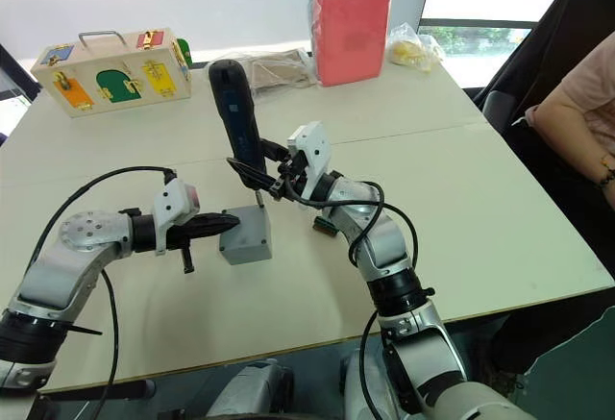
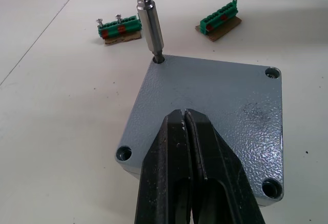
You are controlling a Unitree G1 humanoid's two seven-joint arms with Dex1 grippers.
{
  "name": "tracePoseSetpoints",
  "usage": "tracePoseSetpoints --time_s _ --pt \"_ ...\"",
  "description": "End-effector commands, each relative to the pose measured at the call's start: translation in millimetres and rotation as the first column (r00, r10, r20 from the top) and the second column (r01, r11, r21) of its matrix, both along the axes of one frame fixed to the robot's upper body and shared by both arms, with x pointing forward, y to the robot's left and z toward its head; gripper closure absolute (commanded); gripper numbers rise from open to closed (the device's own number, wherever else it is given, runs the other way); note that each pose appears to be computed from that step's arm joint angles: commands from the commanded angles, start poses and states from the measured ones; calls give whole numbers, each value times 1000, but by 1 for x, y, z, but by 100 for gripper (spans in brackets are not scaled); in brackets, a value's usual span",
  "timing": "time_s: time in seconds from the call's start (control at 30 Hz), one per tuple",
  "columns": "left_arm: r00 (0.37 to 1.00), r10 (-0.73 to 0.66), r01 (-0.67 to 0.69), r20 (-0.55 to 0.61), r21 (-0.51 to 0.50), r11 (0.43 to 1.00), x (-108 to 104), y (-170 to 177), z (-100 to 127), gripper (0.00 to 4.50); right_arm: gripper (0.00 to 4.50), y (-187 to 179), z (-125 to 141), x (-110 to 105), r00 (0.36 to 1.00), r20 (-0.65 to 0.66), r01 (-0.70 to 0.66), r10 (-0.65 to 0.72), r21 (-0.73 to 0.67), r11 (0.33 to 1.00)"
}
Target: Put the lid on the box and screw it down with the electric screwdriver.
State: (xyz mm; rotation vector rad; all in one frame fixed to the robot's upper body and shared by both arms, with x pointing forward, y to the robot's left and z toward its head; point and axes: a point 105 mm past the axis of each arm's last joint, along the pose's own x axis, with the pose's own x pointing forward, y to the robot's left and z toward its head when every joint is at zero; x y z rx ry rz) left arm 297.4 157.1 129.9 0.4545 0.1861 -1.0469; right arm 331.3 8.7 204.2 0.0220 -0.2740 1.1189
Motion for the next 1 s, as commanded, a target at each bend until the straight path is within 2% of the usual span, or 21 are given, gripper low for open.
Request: tracePoseSetpoints --time_s 0.03,0.43,0.63,1.0 --pt "999 -15 16 -37 28 999 -3 -1 -11 450 267 -4 10 1 1000 24 8 -8 -9 1000" --pt "999 -22 24 -41 39 999 -3 -2 -14 450 267 -5 17 4 999 35 0 3 -69 998" --pt "999 -21 22 -43 38 999 -3 -3 -15 450 267 11 -6 -11 997 -17 -72 70 -124 990" --pt "998 -12 15 -57 49 999 -7 -1 -20 450 267 14 -45 -3 990 -139 -27 5 -157 987"
